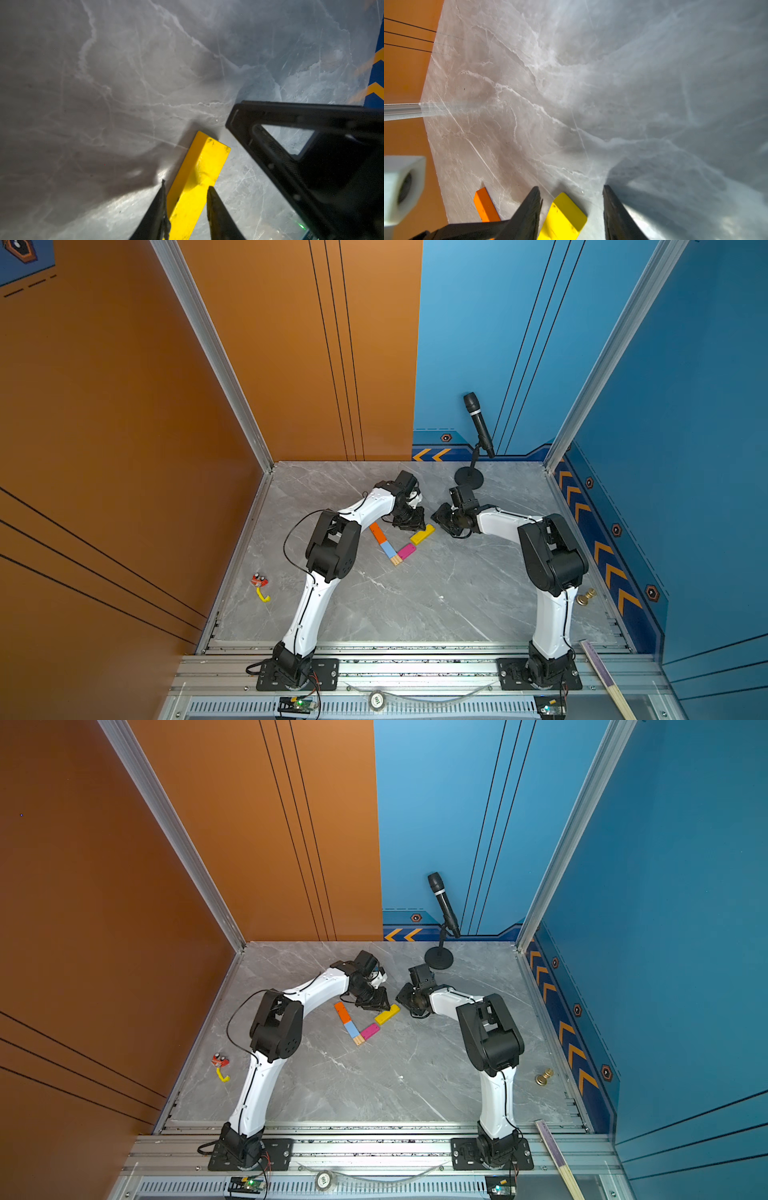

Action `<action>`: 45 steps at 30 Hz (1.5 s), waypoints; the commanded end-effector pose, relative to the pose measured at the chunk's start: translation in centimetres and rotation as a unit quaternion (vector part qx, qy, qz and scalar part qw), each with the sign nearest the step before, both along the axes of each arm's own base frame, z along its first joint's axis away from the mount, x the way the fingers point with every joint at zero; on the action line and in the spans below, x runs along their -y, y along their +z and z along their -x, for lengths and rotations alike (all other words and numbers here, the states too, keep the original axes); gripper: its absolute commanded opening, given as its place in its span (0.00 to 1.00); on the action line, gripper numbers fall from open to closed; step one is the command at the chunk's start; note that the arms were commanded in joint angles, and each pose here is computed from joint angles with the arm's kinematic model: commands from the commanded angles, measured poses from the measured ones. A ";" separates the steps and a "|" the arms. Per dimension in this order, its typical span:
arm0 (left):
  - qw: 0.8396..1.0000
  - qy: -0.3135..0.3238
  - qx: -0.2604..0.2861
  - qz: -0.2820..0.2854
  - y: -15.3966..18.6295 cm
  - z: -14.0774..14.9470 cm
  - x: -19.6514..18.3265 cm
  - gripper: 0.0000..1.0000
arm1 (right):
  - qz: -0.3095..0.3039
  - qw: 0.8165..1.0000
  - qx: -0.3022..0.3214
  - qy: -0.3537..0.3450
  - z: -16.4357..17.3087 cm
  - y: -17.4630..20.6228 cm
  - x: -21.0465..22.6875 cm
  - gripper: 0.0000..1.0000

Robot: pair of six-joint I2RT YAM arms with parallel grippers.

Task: Assemble the letter v with building blocks
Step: Assemble the building block at the center of the board.

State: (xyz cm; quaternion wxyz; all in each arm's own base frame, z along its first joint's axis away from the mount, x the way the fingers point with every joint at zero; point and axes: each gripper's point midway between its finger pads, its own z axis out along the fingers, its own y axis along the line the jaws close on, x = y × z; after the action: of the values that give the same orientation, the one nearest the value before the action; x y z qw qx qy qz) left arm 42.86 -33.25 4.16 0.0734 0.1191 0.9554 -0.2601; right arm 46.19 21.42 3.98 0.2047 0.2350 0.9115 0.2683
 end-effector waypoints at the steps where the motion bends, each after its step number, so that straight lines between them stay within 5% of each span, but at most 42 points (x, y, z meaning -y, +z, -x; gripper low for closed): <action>1: 1.000 -0.012 -0.025 -0.015 -2.0 1.4 -0.3 0.34 | 0.011 1.000 -0.014 0.018 0.1 -0.4 -0.1 0.50; 26: 0.999 -0.007 -0.044 -0.024 -2.7 2.9 -0.2 0.32 | 0.006 0.999 -0.023 0.048 1.2 -1.0 -2.2 0.49; 45: 0.999 -0.001 -0.031 -0.030 -2.4 1.9 -1.2 0.31 | 0.034 0.998 -0.043 0.019 2.1 -1.9 -0.6 0.35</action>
State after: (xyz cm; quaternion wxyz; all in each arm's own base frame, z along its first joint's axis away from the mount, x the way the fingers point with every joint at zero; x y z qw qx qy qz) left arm 41.83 -33.52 3.19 0.0607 0.1213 0.9551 -0.2634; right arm 44.97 23.17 3.21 0.1781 0.2078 0.9253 0.2624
